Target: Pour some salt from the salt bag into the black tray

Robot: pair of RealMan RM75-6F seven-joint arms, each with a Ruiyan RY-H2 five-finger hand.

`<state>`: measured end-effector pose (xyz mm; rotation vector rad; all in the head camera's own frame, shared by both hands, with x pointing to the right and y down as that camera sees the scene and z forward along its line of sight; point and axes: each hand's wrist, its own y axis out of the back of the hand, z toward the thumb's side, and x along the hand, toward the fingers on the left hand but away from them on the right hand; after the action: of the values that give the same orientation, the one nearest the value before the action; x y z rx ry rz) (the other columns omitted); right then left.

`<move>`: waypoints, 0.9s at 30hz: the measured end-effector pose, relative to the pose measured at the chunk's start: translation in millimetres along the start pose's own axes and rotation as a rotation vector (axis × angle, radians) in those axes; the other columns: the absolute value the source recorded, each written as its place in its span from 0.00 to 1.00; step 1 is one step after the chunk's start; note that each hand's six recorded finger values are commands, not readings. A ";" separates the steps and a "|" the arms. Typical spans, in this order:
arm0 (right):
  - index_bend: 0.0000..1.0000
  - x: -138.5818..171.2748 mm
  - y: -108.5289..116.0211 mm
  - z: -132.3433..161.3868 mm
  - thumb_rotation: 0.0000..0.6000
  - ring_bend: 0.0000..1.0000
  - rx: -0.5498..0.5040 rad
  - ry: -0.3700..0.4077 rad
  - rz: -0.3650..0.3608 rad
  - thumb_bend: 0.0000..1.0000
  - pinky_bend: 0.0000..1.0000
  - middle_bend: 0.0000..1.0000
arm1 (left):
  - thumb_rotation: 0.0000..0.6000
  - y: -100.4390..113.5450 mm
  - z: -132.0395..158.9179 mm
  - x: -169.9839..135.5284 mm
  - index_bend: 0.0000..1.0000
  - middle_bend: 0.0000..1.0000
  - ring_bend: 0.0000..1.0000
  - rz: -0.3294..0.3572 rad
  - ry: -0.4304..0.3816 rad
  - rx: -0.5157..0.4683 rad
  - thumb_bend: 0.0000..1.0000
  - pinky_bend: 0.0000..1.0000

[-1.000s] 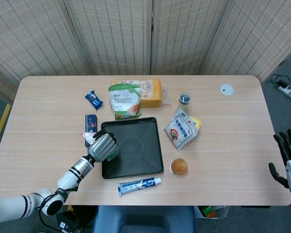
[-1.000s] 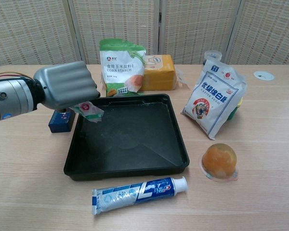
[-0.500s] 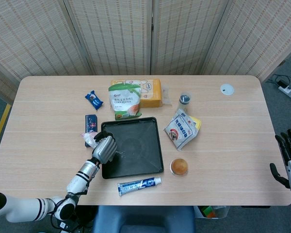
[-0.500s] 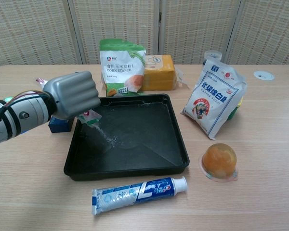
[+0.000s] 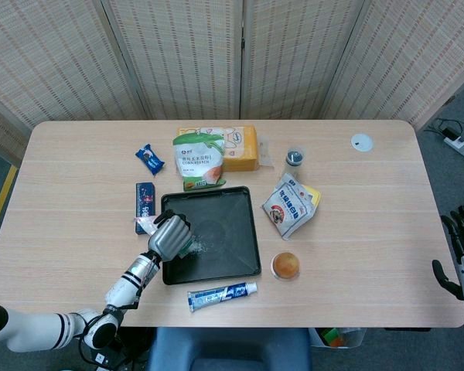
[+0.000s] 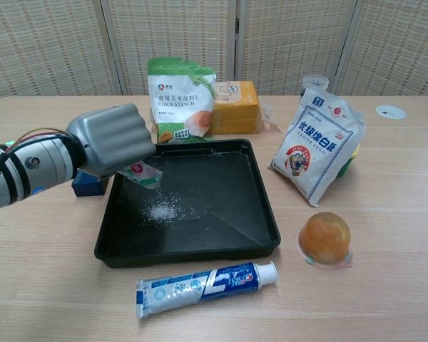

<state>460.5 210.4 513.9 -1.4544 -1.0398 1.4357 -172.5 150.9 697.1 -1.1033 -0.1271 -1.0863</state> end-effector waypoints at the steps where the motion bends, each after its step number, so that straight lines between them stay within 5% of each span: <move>1: 0.04 0.0 0.0 0.1 1.00 0.14 0.000 0.000 0.000 0.42 0.04 0.07 | 1.00 1.4 -0.9 0.1 0.50 0.73 0.74 0.019 -0.003 -0.040 0.70 0.74; 15: 0.04 0.5 0.9 1.4 1.00 0.14 0.005 -0.009 0.001 0.42 0.04 0.07 | 1.00 -3.0 -15.0 -5.4 0.50 0.73 0.73 0.140 -0.003 -0.609 0.70 0.74; 27: 0.04 1.1 1.2 2.5 1.00 0.14 0.006 -0.009 0.003 0.42 0.04 0.07 | 1.00 -33.7 -45.1 -26.0 0.51 0.73 0.74 0.196 0.068 -1.100 0.70 0.74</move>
<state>457.9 211.1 512.4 -1.4467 -1.0381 1.4474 -229.7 132.2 681.9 -1.9893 0.7015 -1.0032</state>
